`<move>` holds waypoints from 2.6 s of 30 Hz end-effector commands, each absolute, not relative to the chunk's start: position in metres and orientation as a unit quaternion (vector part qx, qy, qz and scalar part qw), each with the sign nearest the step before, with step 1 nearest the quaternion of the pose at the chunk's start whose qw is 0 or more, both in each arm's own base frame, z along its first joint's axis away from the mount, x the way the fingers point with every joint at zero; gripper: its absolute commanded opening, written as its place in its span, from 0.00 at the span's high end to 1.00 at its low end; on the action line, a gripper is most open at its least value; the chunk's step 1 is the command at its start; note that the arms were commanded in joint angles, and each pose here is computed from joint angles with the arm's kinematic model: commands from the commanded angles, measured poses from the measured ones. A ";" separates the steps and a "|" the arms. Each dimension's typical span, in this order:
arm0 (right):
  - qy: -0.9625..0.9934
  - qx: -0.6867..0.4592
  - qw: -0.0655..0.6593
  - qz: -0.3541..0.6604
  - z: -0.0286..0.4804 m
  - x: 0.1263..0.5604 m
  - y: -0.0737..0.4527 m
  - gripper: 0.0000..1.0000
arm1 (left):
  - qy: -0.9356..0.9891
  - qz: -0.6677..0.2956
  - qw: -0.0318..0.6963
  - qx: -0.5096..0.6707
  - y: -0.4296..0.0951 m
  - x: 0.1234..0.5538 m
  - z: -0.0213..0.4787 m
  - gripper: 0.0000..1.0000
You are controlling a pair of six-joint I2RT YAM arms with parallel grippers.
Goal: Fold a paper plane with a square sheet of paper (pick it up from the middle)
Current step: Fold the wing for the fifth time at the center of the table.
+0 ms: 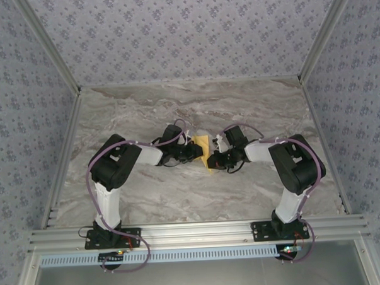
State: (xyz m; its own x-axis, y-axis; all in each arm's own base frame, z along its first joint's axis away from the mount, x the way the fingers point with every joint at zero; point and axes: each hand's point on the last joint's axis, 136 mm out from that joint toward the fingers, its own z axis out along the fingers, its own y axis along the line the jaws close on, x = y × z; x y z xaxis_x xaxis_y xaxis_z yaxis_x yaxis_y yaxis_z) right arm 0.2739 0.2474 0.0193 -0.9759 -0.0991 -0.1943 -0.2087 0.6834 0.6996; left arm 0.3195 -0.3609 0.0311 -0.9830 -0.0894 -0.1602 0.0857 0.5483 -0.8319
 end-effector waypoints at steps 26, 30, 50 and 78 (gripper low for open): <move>0.947 -0.143 0.127 0.259 0.028 0.282 0.237 0.71 | 0.908 -0.410 0.078 -0.039 -0.348 0.329 0.005 0.84; 0.947 -0.150 0.128 0.255 0.026 0.282 0.240 0.71 | 0.909 -0.409 0.076 -0.042 -0.348 0.329 0.004 0.84; 0.954 -0.160 0.130 0.220 0.013 0.286 0.244 0.73 | 0.909 -0.407 0.073 -0.050 -0.345 0.331 0.004 0.84; 0.908 -0.081 0.085 0.403 0.026 0.284 0.239 0.91 | 0.863 -0.493 0.103 0.047 -0.369 0.324 0.050 0.80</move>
